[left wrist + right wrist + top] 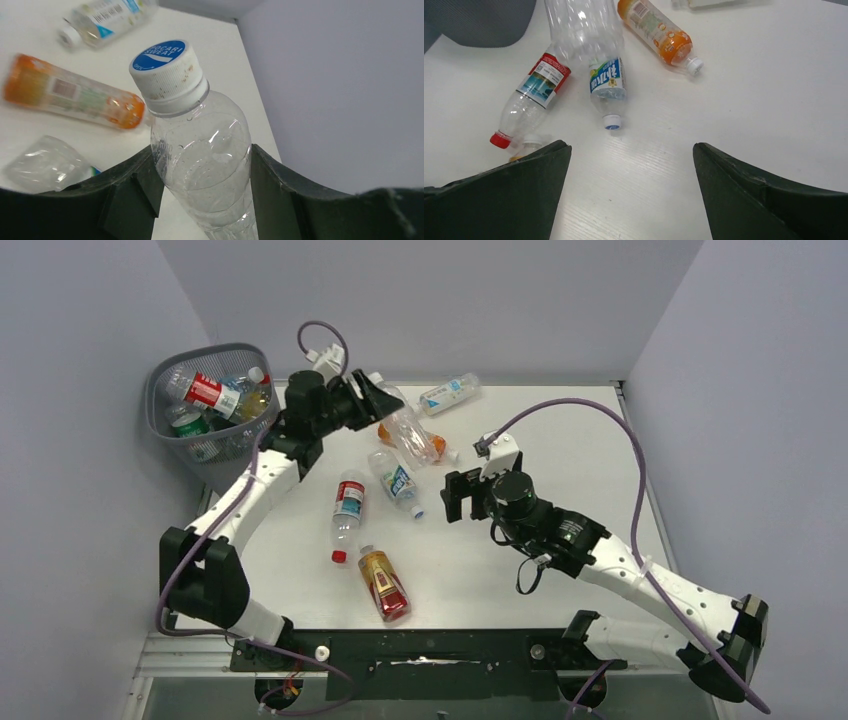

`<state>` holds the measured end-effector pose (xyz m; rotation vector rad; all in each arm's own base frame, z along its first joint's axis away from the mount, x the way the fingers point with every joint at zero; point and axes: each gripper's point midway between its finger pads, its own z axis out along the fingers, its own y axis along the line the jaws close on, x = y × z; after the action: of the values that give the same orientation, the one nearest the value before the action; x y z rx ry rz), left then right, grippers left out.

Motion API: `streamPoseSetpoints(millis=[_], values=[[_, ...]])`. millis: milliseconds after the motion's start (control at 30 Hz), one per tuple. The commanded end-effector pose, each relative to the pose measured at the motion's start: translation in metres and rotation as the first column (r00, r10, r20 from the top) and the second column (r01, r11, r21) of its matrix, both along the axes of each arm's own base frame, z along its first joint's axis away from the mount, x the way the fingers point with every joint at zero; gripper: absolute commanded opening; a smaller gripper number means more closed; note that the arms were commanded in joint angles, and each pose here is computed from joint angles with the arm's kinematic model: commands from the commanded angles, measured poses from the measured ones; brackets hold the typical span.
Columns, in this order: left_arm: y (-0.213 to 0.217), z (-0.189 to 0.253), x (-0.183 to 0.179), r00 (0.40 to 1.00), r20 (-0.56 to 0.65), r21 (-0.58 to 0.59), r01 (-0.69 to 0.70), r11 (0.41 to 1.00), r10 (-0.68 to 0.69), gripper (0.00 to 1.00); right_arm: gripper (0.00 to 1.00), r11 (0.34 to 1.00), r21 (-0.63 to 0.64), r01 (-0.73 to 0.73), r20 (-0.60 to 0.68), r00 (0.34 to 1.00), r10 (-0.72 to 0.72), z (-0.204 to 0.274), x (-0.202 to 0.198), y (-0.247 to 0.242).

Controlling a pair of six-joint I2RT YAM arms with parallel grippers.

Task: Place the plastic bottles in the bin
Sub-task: Pick up the plastic bottle at the center of the board, then place the plastic bottle in the trash bin.

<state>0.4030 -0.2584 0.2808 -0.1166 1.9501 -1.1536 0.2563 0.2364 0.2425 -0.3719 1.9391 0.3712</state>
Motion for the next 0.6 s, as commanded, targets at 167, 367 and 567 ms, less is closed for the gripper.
streamPoseSetpoints(millis=[167,367,567], values=[[0.140,0.137,0.045,0.900,0.339,0.123,-0.333,0.935,0.276,0.40,0.99,0.997,0.069,0.035,0.018,0.999,-0.036,0.011,-0.004,-0.008],[0.220,0.180,0.045,0.808,0.411,0.106,-0.502,0.858,0.422,0.40,1.00,0.998,0.063,0.024,-0.002,1.000,-0.024,0.001,-0.005,-0.004],[0.292,0.199,0.032,0.701,0.456,0.106,-0.655,0.748,0.549,0.40,1.00,0.998,0.061,0.013,-0.011,1.000,-0.012,-0.004,-0.005,-0.001]])
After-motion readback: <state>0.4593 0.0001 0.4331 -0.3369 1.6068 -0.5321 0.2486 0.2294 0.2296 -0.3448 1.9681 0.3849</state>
